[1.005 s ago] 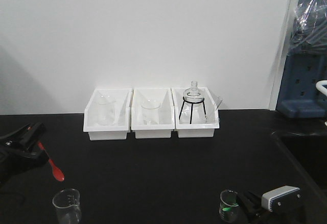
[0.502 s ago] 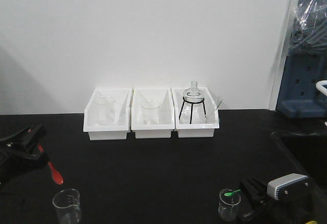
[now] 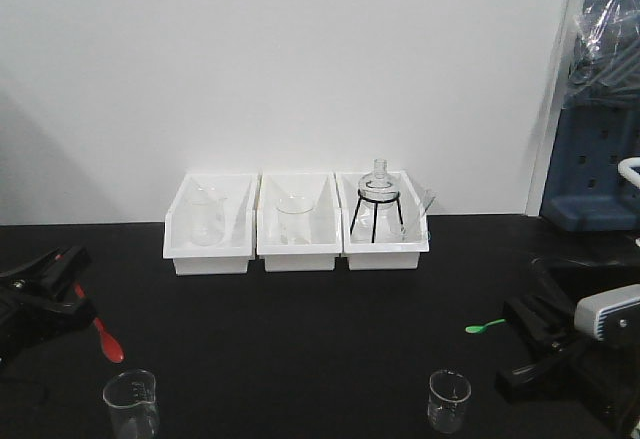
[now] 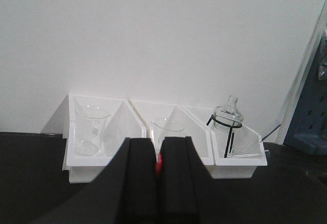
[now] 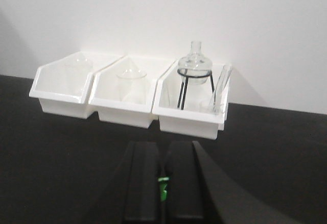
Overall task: Sort red and green spoons into left cabinet
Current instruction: 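Grasp the green spoon in the other beaker with the right gripper and lift, then hold both spoons raised clear of the beakers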
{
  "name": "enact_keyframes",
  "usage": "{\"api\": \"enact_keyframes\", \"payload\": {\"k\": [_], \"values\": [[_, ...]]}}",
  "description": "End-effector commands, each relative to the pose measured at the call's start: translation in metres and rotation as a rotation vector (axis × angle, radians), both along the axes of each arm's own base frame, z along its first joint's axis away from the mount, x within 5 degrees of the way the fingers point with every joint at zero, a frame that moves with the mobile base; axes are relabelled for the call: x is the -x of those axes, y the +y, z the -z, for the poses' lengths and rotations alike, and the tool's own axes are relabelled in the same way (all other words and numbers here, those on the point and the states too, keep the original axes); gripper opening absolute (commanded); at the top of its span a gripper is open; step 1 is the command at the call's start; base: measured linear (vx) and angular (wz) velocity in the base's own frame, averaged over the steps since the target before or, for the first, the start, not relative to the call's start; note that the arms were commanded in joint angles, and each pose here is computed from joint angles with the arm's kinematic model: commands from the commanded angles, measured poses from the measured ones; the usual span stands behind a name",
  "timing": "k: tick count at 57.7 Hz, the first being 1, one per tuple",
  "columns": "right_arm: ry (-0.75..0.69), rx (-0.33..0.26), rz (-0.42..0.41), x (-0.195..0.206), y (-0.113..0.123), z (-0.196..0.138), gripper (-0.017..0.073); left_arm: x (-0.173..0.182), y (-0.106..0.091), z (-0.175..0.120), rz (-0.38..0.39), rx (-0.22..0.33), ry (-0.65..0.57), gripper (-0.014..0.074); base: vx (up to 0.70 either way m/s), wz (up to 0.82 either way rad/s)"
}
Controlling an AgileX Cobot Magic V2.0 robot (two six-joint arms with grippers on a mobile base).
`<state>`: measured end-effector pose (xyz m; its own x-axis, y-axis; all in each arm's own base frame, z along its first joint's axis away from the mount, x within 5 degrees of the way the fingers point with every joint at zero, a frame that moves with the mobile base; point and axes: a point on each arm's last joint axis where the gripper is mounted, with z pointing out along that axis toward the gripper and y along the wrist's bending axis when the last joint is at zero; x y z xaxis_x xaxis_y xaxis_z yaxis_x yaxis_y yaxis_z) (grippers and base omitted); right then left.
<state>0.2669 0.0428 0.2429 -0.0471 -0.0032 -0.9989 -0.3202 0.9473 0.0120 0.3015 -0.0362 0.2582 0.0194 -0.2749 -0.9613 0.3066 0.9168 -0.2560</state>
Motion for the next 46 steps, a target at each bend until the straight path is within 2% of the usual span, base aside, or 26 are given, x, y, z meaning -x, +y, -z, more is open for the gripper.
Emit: {"api": "enact_keyframes", "payload": {"k": [1,14,46], "values": [[-0.114,-0.025,0.008,0.011,-0.002,-0.033,-0.0009,0.003,-0.001,-0.025,0.012,0.041,-0.132,-0.0006,0.0,0.0],[-0.141,-0.005,0.034,0.027,-0.006,-0.053,-0.0009,0.003,-0.001,-0.025,0.012,0.041,-0.132,-0.0006,0.0,0.0],[-0.139,-0.005,0.035,0.027,-0.006,-0.053,-0.0009,0.003,-0.001,-0.025,0.012,0.041,-0.132,-0.0006,0.0,0.0]]}}
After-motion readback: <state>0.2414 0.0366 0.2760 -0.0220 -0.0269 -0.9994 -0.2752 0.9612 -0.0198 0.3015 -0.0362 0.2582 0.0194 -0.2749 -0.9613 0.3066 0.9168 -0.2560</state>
